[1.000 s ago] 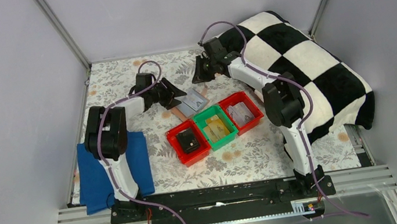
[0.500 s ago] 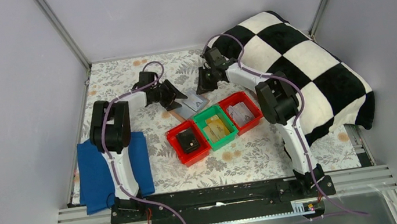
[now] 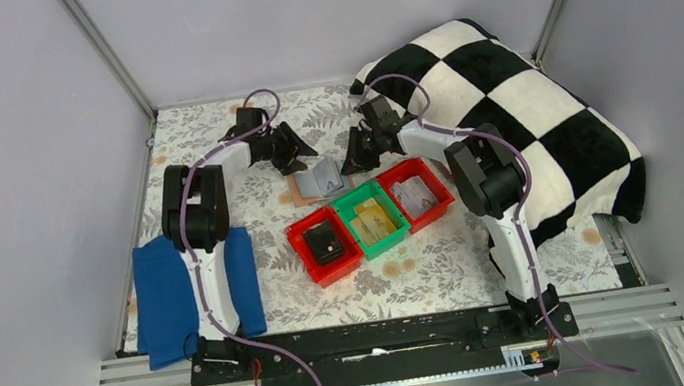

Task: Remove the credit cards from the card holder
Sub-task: Remove the credit card from the card holder.

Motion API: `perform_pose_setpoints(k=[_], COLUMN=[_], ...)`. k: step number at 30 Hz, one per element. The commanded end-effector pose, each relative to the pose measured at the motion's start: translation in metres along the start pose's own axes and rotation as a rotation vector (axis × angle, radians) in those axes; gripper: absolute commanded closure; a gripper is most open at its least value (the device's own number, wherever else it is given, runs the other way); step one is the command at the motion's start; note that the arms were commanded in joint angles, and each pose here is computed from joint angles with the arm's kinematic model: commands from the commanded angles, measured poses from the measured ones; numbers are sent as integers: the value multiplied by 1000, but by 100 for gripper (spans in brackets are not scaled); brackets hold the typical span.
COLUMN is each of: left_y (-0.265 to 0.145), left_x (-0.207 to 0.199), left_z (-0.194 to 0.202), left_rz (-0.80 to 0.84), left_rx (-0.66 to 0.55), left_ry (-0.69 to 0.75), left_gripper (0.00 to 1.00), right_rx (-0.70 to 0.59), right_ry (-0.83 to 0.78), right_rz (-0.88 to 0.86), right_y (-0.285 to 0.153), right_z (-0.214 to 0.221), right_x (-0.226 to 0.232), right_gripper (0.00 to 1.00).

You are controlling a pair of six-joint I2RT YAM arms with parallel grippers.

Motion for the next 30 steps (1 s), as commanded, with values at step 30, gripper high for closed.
perform_pose_setpoints(k=[30], left_y=[-46], left_x=[-47], left_z=[27], left_rz=[100], left_rx=[-17], left_ry=[165], left_gripper=[40], right_rx=[-35], right_ry=[-118], right_rz=[-3], right_y=[-22], right_z=[-16], right_x=[34], right_gripper=[77])
Point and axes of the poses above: each gripper's point midway between its finger pads, its own y axis out along the fingers, its own x axis along the line the jaws close on, z = x × y, the point moved 10 cm from there along -y, back along the fingers, and after that the axes turned 3 degrees about y, right-handed, at the moved point
